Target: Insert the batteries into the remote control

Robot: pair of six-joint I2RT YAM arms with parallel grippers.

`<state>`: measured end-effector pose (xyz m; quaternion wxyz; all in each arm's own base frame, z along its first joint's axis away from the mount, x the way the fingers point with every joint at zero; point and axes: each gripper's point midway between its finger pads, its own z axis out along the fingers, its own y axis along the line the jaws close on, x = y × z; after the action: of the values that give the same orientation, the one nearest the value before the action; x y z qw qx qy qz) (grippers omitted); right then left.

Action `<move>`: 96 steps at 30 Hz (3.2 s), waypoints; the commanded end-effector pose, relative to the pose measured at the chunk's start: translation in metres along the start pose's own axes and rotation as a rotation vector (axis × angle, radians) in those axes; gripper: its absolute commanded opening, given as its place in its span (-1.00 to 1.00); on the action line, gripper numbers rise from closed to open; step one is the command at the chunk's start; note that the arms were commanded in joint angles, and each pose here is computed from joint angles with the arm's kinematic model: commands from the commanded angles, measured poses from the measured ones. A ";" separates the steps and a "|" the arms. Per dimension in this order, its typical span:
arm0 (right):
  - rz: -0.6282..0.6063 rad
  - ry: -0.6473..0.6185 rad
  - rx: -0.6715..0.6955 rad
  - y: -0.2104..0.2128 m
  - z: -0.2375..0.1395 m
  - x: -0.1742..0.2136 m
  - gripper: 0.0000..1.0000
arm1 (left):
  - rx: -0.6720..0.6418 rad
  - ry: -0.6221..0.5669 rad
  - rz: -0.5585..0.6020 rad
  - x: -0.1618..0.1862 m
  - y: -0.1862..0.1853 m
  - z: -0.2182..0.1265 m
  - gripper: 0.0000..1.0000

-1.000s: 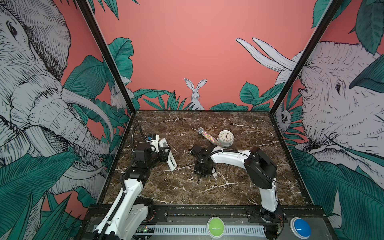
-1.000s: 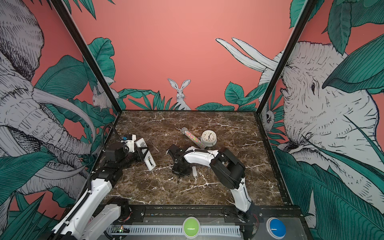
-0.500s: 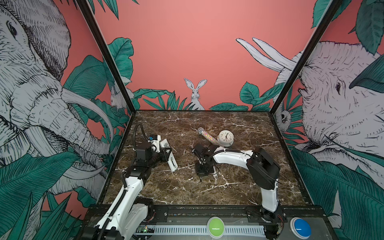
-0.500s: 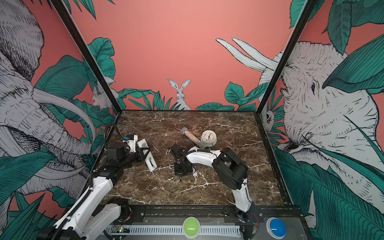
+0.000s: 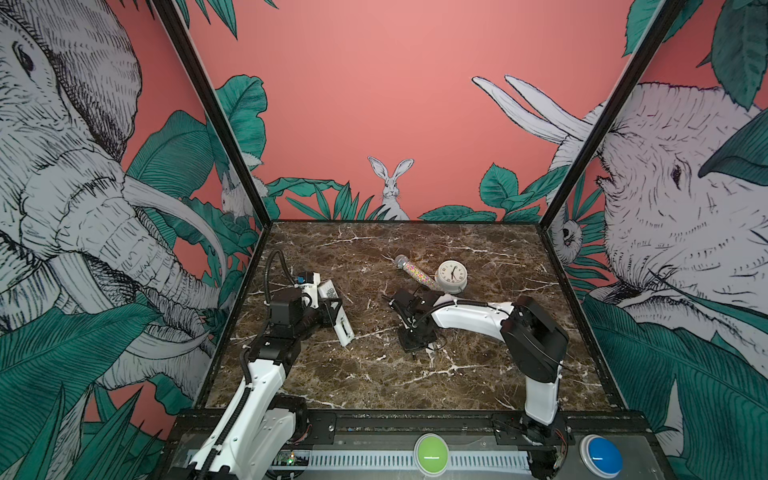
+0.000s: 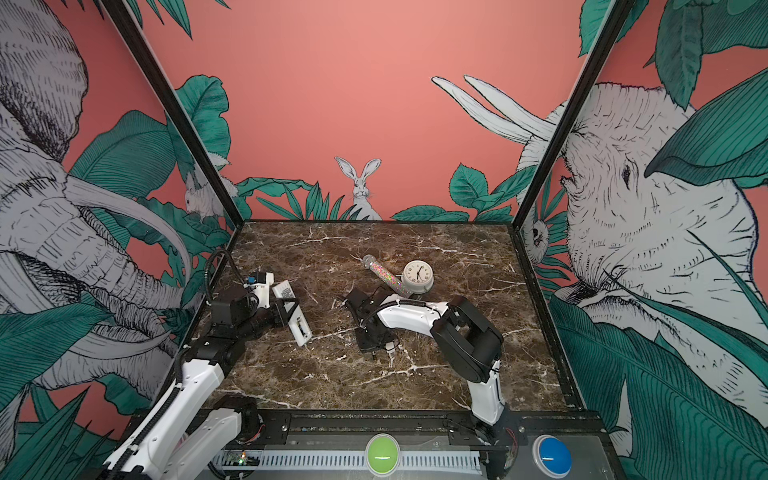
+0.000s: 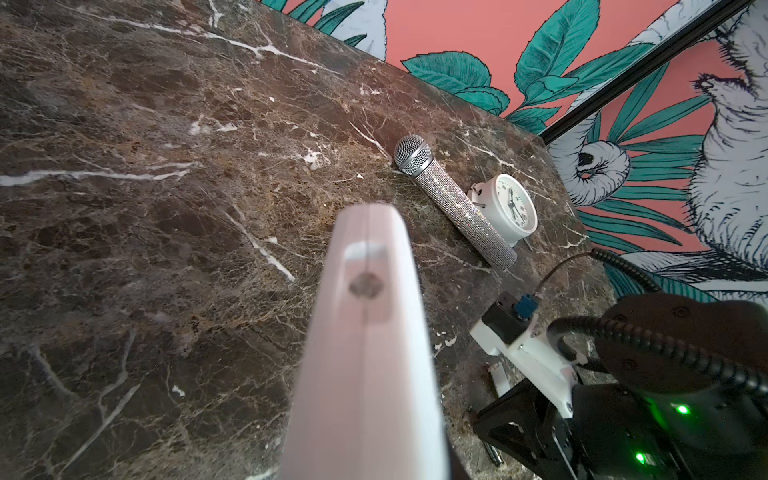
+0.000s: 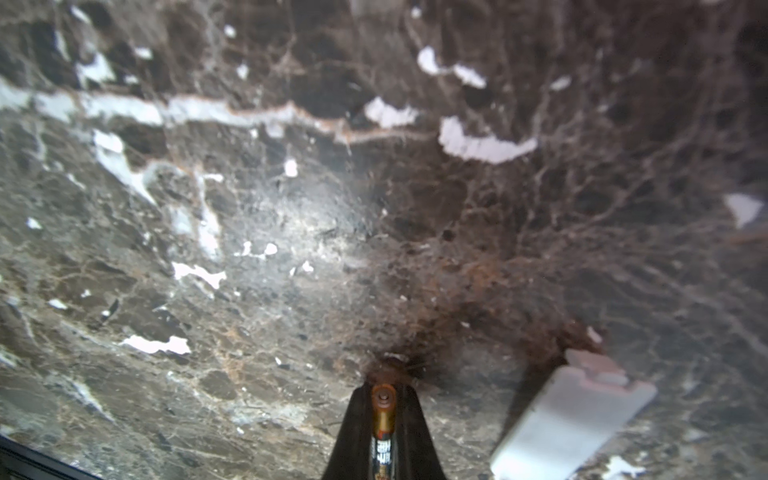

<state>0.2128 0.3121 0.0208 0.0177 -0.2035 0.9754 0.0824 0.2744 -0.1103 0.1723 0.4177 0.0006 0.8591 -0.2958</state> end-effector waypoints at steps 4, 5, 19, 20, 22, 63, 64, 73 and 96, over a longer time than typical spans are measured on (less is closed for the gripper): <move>-0.094 -0.023 0.117 -0.022 -0.010 -0.004 -1.00 | 0.009 0.009 0.005 0.003 0.001 0.004 -1.00; -0.105 -0.028 0.119 -0.022 -0.012 -0.005 -1.00 | 0.009 0.011 0.004 0.003 0.001 0.005 -1.00; -0.162 -0.049 0.110 -0.012 -0.015 -0.010 -1.00 | 0.039 0.018 -0.002 0.002 -0.003 0.010 -1.00; -0.165 -0.048 0.110 -0.011 -0.015 -0.010 -1.00 | 0.045 0.016 -0.003 0.001 -0.004 0.009 -1.00; -0.163 -0.048 0.107 -0.010 -0.012 -0.009 -1.00 | 0.053 0.016 -0.004 0.002 -0.006 0.009 -1.00; -0.217 0.036 0.166 -0.012 0.005 0.007 -0.53 | 0.109 -0.030 0.006 -0.008 -0.019 0.000 -1.00; -0.218 0.036 0.165 -0.012 0.005 0.007 -0.55 | 0.110 -0.027 0.006 -0.007 -0.019 0.001 -1.00; -0.237 -0.075 0.098 -0.006 -0.011 0.004 -0.96 | 0.169 -0.052 0.009 -0.010 -0.030 -0.003 -1.00; -0.275 -0.259 -0.102 0.024 -0.023 -0.005 -1.00 | 0.297 -0.068 -0.006 -0.011 -0.051 -0.009 -1.00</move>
<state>0.2103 0.3267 0.0464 0.1488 -0.3033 0.9289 0.1517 0.2645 -0.1446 0.2076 0.4327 0.0454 0.7971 -0.4187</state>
